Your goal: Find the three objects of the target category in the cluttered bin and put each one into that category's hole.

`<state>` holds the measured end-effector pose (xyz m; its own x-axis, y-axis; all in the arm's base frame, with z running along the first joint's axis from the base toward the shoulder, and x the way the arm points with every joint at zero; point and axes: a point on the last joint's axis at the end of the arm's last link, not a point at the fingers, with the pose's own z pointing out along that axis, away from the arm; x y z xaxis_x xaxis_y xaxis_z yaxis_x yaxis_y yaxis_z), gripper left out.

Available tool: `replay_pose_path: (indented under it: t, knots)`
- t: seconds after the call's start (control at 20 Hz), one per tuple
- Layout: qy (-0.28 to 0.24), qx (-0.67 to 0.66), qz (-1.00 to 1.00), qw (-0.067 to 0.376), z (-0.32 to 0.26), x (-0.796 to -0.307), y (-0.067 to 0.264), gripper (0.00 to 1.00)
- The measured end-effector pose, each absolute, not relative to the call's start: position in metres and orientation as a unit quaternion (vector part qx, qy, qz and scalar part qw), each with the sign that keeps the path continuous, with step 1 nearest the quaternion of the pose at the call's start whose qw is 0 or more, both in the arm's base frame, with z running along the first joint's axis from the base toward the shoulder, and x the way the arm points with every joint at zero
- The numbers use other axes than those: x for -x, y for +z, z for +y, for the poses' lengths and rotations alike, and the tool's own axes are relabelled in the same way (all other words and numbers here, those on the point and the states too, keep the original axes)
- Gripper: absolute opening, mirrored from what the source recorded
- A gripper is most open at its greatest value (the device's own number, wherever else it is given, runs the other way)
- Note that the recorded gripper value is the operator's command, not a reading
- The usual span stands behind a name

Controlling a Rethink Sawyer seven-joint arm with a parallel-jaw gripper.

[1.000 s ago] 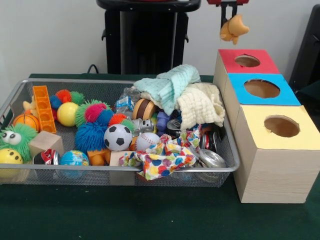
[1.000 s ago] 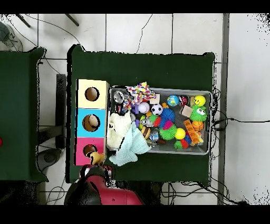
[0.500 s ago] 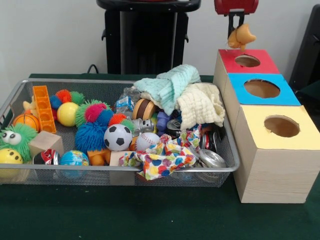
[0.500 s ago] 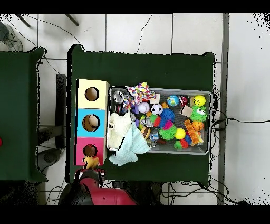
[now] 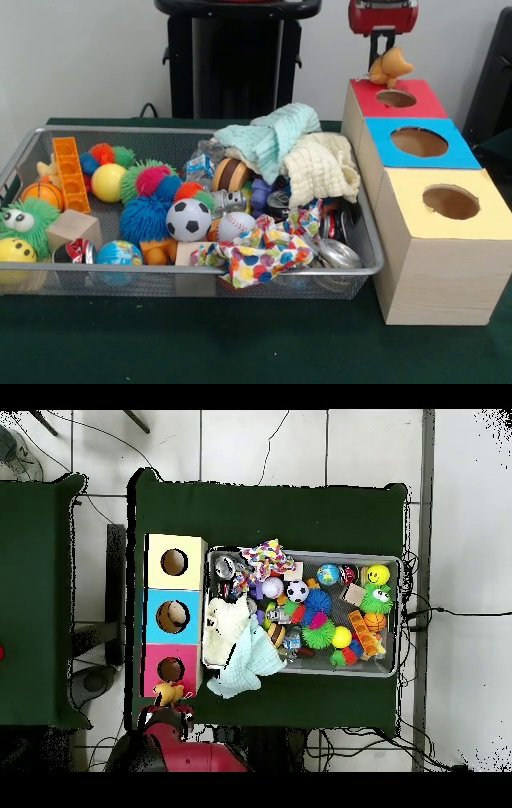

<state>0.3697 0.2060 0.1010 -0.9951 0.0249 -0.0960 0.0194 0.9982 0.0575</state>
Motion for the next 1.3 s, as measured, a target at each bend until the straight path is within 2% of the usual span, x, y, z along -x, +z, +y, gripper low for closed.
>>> replay_pose_path:
  t: [0.85, 1.3]
  knots:
    - [0.015, -0.018, 0.998, 0.058, 0.212, -0.373, 0.104, 0.0]
    - [0.016, -0.023, 0.997, 0.068, 0.212, -0.406, 0.101, 0.0]
